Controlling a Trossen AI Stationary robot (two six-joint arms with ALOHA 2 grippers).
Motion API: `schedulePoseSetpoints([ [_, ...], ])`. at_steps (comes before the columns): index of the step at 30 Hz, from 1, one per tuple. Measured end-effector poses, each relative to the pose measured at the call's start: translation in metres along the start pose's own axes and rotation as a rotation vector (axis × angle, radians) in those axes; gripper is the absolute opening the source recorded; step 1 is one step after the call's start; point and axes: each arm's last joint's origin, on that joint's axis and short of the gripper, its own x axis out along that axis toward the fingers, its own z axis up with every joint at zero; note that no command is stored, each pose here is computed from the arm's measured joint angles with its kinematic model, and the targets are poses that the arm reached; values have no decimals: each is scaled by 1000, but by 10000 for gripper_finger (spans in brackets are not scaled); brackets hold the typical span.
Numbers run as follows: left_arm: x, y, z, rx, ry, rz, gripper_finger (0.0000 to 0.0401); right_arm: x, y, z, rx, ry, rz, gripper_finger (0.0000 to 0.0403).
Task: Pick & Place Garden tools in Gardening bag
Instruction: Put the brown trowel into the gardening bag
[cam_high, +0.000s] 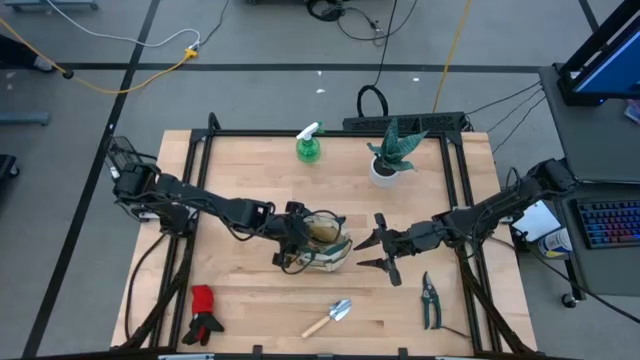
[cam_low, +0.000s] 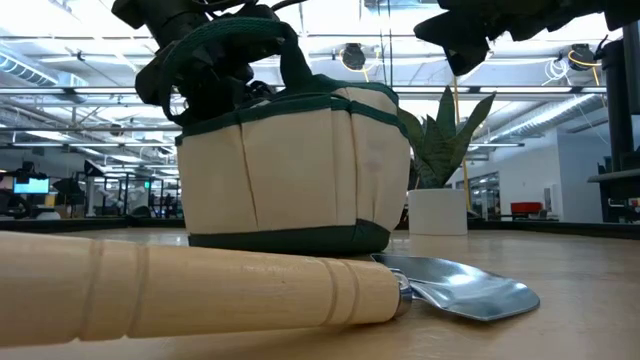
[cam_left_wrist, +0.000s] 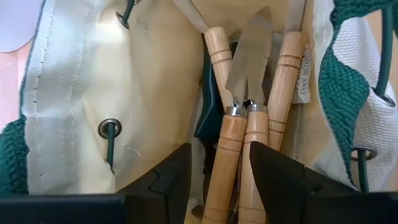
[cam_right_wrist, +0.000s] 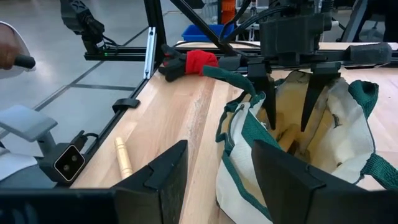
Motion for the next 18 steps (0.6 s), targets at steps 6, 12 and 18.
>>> schedulePoseSetpoints([
  [6, 0, 0, 5, -14, -50, 59, 146, 0, 0, -1, -2, 11, -2, 171],
  [12, -2, -8, 9, 18, -75, 56, 131, 0, 0, -1, -2, 11, -2, 171],
  [18, -4, -16, 13, 35, -95, 145, 127, 0, 0, -1, -1, 8, -2, 171],
])
